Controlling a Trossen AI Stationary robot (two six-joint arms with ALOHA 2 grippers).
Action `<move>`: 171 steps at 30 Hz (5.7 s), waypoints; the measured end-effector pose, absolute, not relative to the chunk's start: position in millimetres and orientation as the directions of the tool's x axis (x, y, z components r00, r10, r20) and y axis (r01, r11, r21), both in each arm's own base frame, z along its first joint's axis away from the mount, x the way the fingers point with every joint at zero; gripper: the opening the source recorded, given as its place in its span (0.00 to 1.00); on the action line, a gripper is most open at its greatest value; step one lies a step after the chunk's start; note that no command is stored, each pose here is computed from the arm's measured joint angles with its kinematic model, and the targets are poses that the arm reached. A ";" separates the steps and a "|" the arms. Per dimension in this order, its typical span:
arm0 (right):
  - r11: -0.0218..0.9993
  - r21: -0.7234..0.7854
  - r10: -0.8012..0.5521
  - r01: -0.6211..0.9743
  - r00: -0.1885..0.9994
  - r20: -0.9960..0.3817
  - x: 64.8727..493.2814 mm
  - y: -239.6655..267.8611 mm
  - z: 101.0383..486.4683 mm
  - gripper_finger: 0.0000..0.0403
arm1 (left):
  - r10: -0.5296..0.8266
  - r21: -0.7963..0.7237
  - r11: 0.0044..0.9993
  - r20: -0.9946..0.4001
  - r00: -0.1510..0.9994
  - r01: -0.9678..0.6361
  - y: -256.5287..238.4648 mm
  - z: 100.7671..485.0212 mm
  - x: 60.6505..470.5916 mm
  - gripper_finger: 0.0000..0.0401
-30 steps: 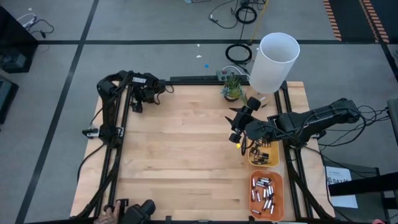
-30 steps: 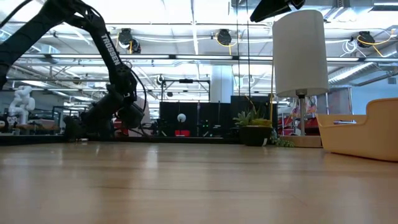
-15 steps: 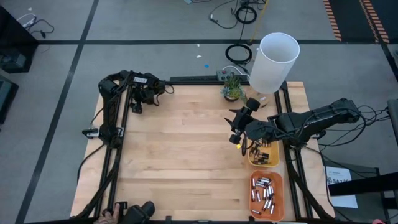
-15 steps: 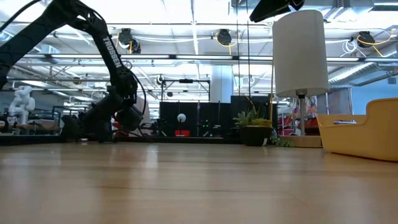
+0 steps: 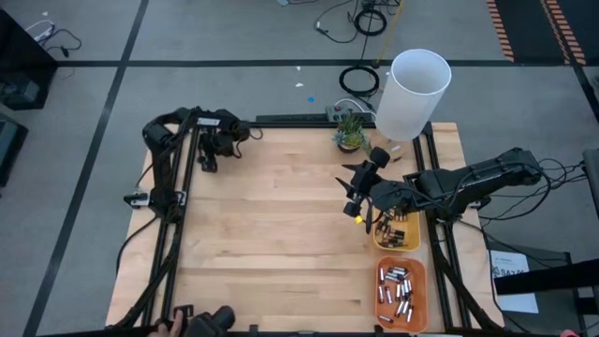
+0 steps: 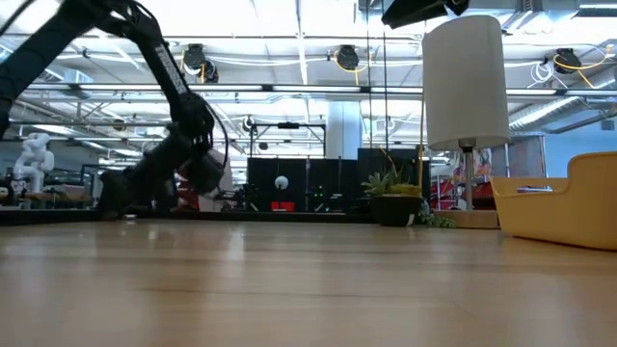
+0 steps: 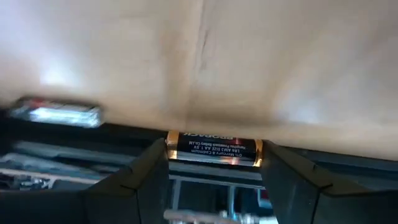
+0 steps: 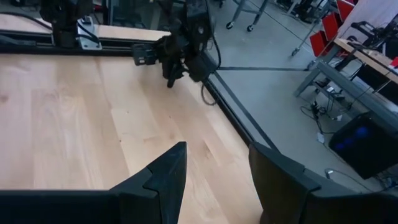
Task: Sort batteries
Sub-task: Put the black battery into the orange bin
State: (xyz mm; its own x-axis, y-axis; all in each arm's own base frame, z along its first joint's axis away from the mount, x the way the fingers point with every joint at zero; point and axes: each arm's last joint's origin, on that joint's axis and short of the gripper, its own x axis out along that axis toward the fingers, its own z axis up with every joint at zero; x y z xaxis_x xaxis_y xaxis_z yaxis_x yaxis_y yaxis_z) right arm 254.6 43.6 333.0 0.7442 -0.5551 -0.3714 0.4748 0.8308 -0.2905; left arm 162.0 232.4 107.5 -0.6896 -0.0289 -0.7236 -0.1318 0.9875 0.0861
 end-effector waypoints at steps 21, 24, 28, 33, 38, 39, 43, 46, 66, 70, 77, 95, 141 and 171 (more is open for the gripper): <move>0.902 -0.271 -0.426 0.336 0.797 -0.429 261.9 69.5 320.8 0.41 | -0.443 -0.567 0.818 -0.507 0.739 0.102 152.3 277.4 186.9 0.56; 0.890 -0.346 -0.426 0.297 0.814 -0.396 274.6 68.1 318.8 0.41 | -0.538 -0.562 0.776 -0.352 0.766 0.287 134.1 279.1 194.7 0.56; 0.895 -0.395 -0.351 0.206 0.873 -0.339 300.2 71.3 312.7 0.41 | -0.636 -0.505 0.725 -0.229 0.737 0.469 105.5 263.7 211.4 0.56; 0.840 -0.521 -0.315 0.152 0.918 -0.241 332.1 80.8 297.4 0.41 | -0.641 -0.354 0.740 -0.115 0.759 0.571 72.0 251.0 235.5 0.56; 0.757 -0.642 -0.306 0.122 0.934 -0.184 350.8 90.9 281.4 0.41 | -0.624 -0.261 0.752 0.011 0.781 0.605 44.8 250.4 250.6 0.56; 0.744 -0.657 -0.303 0.122 0.938 -0.169 353.2 92.9 280.0 0.41 | -0.626 -0.252 0.751 0.021 0.780 0.610 40.9 250.3 252.9 0.56; 0.691 -0.713 -0.292 0.121 0.949 -0.122 360.5 100.6 279.6 0.41 | -0.594 -0.278 0.773 0.002 0.805 0.571 31.3 242.4 260.9 0.56; 0.654 -0.746 -0.325 0.126 0.938 -0.125 369.7 103.2 277.1 0.44 | -0.556 -0.286 0.798 -0.006 0.831 0.531 28.5 238.9 264.6 0.56; 0.519 -0.844 -0.460 0.137 0.876 -0.141 392.1 115.2 263.1 0.32 | -0.562 -0.289 0.789 0.017 0.827 0.542 26.5 238.9 267.3 0.59; 0.506 -0.852 -0.459 0.135 0.878 -0.133 390.9 118.5 264.6 0.12 | -0.537 -0.301 0.802 0.015 0.843 0.516 27.2 238.7 267.8 0.65; 0.494 -0.855 -0.476 0.160 0.872 -0.112 388.8 120.6 268.7 0.07 | -0.513 -0.308 0.812 0.027 0.858 0.496 27.7 240.6 268.1 0.73; 0.823 -0.532 -0.474 0.200 0.758 -0.448 286.1 138.8 298.0 0.07 | -0.519 -0.271 0.832 -0.069 0.852 0.485 53.7 247.0 242.8 0.73; 0.799 0.325 0.197 0.506 0.291 -0.936 232.6 220.6 239.9 0.07 | -0.477 -0.001 0.879 -0.019 0.879 0.477 -42.6 268.2 172.8 0.74; 0.844 0.121 0.147 0.523 -0.009 -0.989 227.9 160.9 251.6 0.58 | 0.129 0.057 0.991 -0.137 0.982 -0.122 -32.3 266.4 120.3 0.74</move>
State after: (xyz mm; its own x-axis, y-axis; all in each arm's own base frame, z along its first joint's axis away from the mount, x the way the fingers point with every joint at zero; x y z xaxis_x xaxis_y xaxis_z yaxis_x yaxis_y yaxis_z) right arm 227.9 160.9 251.6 -0.0092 0.1472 -0.9891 0.5228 0.8439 0.1207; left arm 120.3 -32.3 266.4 0.9822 0.1290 -0.1368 -0.1222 0.9909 0.0567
